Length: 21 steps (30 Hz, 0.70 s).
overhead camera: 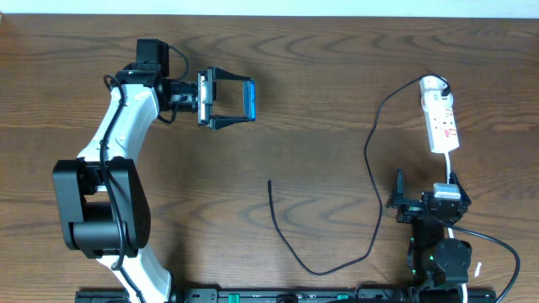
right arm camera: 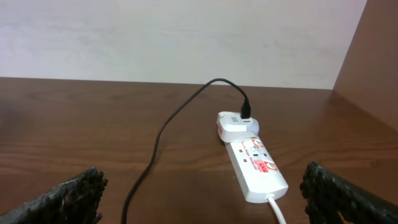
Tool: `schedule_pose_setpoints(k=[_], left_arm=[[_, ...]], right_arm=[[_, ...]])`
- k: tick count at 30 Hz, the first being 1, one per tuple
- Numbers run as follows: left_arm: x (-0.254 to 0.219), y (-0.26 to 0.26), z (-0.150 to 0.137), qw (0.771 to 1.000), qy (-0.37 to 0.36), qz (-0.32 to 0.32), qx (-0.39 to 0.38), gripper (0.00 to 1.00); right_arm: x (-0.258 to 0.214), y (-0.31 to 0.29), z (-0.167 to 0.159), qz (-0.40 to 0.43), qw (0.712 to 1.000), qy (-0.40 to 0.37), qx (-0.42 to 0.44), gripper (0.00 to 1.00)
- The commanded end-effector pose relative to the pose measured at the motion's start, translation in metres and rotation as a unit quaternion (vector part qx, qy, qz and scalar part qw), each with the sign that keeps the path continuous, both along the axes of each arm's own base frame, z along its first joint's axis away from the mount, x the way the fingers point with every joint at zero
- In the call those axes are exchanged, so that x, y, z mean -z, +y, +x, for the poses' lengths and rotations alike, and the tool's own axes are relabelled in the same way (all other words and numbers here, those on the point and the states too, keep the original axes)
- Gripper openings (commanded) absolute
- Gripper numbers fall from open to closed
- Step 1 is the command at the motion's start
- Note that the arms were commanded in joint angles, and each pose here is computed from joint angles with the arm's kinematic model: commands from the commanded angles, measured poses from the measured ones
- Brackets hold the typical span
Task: Plug charger to phone and switch on socket
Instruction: 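Hold the phone raised in the left gripper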
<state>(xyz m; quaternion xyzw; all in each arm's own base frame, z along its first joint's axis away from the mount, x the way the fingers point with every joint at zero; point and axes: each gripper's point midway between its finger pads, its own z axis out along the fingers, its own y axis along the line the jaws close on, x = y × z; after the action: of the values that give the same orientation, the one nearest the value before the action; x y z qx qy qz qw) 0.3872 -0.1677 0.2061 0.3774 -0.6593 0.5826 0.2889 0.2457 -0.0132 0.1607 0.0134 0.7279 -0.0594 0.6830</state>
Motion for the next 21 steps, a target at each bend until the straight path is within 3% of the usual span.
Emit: schedule_pose_setpoints(k=[1, 21], left_arm=[[-0.0292, -0.0012, -0.0020, 0.999, -0.045, -0.026, 0.012, 0.07], [-0.0292, -0.0038, -0.0031, 0.999, -0.045, -0.026, 0.015, 0.07]], right_arm=[[0.0002, 0.0009, -0.0003, 0.006, 1.000, -0.001, -0.001, 0.99], [0.0002, 0.0009, -0.0003, 0.006, 1.000, -0.001, -0.001, 0.99]])
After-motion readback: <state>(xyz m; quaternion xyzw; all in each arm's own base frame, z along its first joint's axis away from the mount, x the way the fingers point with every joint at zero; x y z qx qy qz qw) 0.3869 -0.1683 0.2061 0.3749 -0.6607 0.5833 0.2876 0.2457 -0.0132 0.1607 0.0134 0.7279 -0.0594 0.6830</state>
